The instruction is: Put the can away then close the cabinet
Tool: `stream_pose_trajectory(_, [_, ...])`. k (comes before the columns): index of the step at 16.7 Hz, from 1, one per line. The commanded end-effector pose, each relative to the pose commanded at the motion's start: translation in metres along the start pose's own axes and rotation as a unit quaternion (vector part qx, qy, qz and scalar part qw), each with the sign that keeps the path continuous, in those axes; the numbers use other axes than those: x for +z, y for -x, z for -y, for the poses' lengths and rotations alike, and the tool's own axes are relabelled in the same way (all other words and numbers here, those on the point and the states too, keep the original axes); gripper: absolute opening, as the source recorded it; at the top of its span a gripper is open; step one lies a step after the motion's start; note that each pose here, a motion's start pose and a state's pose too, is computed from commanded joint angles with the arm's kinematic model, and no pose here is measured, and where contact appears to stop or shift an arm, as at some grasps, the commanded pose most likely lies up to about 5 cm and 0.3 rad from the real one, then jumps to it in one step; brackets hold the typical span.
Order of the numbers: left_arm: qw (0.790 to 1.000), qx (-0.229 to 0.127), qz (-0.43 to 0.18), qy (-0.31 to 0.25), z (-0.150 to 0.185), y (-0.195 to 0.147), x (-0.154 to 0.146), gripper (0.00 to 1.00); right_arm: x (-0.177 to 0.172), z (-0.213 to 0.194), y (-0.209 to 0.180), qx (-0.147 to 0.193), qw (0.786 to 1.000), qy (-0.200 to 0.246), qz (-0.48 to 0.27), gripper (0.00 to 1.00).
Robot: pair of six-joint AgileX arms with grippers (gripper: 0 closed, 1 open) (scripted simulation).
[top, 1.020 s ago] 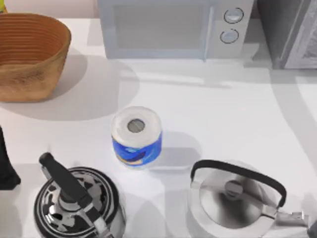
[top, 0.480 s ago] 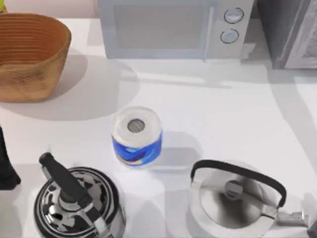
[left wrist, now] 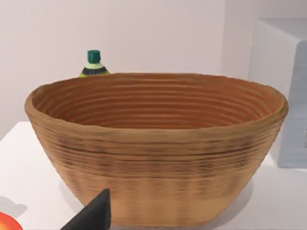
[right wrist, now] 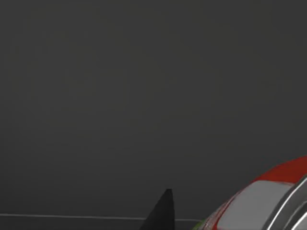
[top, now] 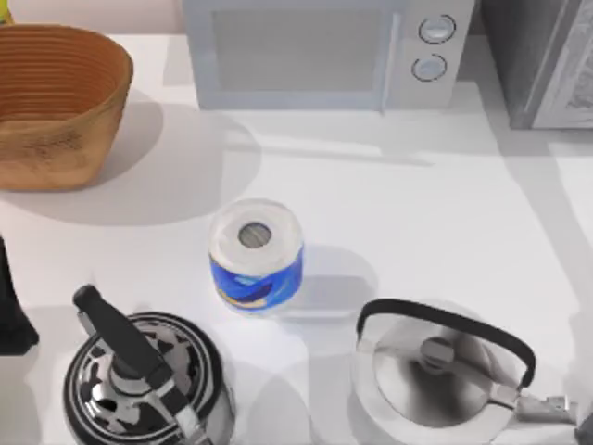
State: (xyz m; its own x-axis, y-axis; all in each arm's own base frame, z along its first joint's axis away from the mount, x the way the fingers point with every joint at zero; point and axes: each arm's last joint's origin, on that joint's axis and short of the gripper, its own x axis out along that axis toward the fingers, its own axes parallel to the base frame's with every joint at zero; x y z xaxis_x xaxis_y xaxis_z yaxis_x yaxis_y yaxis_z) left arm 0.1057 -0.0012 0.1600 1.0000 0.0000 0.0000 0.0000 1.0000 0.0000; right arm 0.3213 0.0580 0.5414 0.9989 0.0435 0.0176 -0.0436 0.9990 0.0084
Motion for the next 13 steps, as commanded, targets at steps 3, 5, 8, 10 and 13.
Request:
stream_pose_trajectory(3, [1.000,0.000,0.000,0.000,0.000,0.000,0.000,1.00,0.006,0.003,-0.031,-0.003,1.000,-0.001,0.008,0.00])
stream_pose_trajectory(5, [1.000,0.000,0.000,0.000,0.000,0.000,0.000,1.00,0.003,0.006,-0.052,-0.008,1.000,-0.001,0.006,0.00])
stream_pose_trajectory(8, [1.000,0.000,0.000,0.000,0.000,0.000,0.000,1.00,-0.010,0.013,-0.076,-0.017,1.000,0.001,-0.008,0.00])
stream_pose_trajectory(10, [1.000,0.000,0.000,0.000,0.000,0.000,0.000,1.00,-0.015,0.016,-0.085,-0.021,1.000,0.002,-0.015,0.00])
stream_pose_trajectory(13, [1.000,0.000,0.000,0.000,0.000,0.000,0.000,1.00,-0.016,0.016,-0.086,-0.022,1.000,0.003,-0.016,0.00])
